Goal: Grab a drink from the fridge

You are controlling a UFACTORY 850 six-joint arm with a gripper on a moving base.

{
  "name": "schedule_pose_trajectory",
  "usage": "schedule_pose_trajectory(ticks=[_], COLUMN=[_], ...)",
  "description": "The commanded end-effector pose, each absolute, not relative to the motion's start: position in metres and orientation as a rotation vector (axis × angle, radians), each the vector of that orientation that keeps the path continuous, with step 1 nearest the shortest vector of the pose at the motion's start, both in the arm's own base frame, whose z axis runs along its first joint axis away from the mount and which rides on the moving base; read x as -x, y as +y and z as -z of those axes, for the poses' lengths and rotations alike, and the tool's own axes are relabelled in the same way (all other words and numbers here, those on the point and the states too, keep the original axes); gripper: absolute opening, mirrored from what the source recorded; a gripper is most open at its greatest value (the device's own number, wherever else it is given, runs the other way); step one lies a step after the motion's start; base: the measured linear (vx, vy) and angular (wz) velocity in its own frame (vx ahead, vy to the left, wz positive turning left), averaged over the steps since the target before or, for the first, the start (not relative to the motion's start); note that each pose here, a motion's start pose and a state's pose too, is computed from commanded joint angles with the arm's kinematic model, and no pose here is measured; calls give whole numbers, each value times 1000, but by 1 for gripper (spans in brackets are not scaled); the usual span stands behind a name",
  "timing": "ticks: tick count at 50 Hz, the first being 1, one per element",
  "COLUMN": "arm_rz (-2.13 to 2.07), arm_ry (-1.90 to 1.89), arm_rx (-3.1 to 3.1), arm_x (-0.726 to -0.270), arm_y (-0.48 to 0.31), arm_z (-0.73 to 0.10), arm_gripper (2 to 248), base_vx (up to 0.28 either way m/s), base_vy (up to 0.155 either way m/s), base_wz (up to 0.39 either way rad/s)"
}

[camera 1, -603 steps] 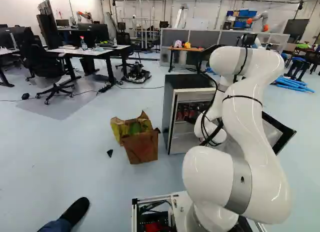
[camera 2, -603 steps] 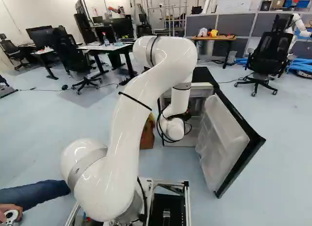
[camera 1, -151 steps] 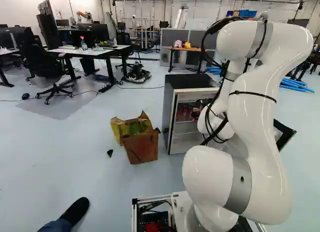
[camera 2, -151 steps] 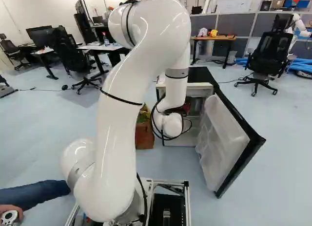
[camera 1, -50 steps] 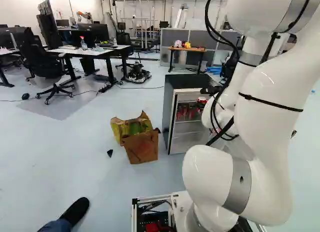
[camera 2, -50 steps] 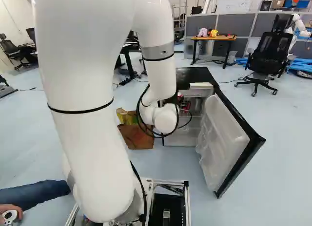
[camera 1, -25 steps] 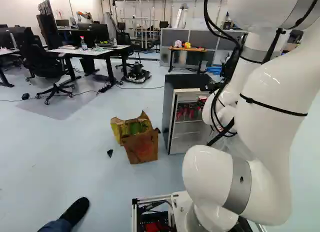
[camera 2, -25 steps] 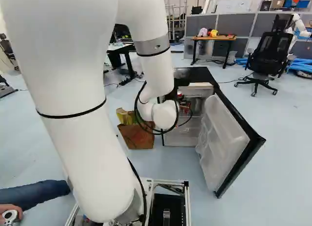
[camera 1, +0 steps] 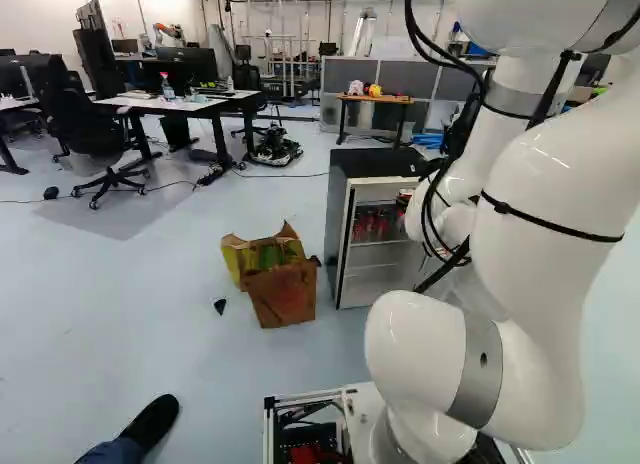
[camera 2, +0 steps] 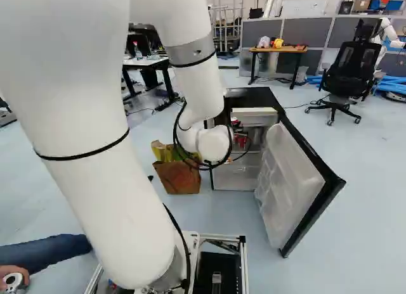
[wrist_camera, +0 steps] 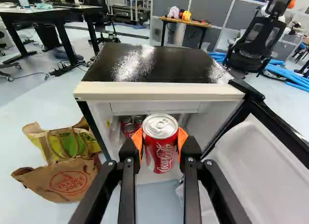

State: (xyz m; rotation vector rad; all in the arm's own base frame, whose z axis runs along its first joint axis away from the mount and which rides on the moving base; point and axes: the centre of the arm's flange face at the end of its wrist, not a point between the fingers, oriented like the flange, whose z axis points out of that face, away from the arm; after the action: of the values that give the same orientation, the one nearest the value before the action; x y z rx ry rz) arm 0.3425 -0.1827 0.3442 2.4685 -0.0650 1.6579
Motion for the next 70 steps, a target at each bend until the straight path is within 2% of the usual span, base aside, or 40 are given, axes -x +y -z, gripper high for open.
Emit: schedule_pose_trajectory(ticks=[70], arm_rz=[-1839], arm_ry=[75], arm_rx=[-2285], arm_x=[-403], arm_y=[-187], arm_z=[-416], arm_gripper=[93], base_vx=[0], base_vy=[0], base_wz=[0])
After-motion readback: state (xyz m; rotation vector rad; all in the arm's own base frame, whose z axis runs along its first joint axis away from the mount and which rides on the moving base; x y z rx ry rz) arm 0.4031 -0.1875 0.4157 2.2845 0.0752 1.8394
